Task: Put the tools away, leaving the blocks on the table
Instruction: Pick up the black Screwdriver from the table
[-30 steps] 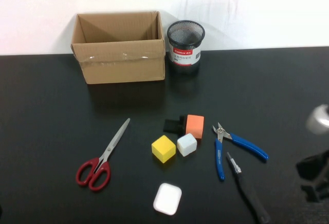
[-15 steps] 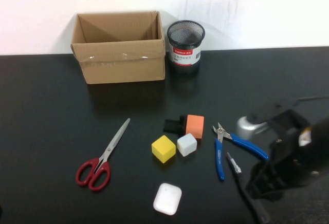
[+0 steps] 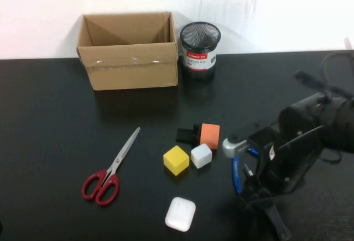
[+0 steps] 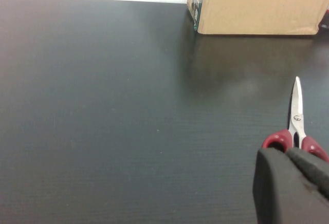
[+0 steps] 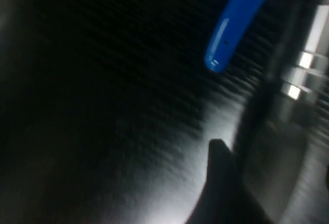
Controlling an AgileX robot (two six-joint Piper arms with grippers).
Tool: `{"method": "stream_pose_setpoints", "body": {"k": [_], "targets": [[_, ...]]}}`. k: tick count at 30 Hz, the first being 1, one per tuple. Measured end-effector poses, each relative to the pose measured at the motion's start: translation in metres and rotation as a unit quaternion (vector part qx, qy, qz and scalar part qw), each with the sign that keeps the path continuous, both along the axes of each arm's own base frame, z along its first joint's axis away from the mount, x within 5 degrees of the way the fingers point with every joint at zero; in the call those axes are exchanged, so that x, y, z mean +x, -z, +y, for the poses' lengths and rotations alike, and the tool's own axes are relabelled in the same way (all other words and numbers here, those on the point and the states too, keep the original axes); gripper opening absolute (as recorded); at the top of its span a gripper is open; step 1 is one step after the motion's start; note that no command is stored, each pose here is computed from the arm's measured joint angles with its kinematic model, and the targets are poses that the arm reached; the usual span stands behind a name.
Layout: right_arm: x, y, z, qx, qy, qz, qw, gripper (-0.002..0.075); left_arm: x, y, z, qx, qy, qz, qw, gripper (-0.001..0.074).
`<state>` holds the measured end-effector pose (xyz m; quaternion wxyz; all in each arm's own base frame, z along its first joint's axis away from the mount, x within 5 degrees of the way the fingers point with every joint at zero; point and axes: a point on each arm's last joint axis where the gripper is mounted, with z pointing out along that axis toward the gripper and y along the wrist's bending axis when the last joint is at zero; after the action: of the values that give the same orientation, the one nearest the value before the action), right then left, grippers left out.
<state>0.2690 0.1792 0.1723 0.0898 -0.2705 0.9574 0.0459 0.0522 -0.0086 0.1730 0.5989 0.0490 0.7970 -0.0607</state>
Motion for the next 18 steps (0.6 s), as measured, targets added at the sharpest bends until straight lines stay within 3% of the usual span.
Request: {"method": "stream_pose_setpoints", "body": {"k": [4,9,14,18], "targets": [[0.003,0.018,0.002,-0.011,0.004,0.018,1.000,0.0308,0.000,0.000,0.000,0.000,0.000,0.000,1.000,-0.0004],[0.005,0.018,0.000,-0.020,0.019,0.015,0.999,-0.0006,0.000,0.000,0.000,0.000,0.000,0.000,1.000,-0.0004],[0.004,-0.013,-0.001,-0.012,0.015,-0.007,1.000,-0.0006,0.000,0.000,0.000,0.000,0.000,0.000,1.000,-0.0004],[0.005,-0.061,-0.004,0.018,0.004,-0.092,0.996,-0.0006,0.000,0.000,0.000,0.000,0.000,0.000,1.000,-0.0004]]}}
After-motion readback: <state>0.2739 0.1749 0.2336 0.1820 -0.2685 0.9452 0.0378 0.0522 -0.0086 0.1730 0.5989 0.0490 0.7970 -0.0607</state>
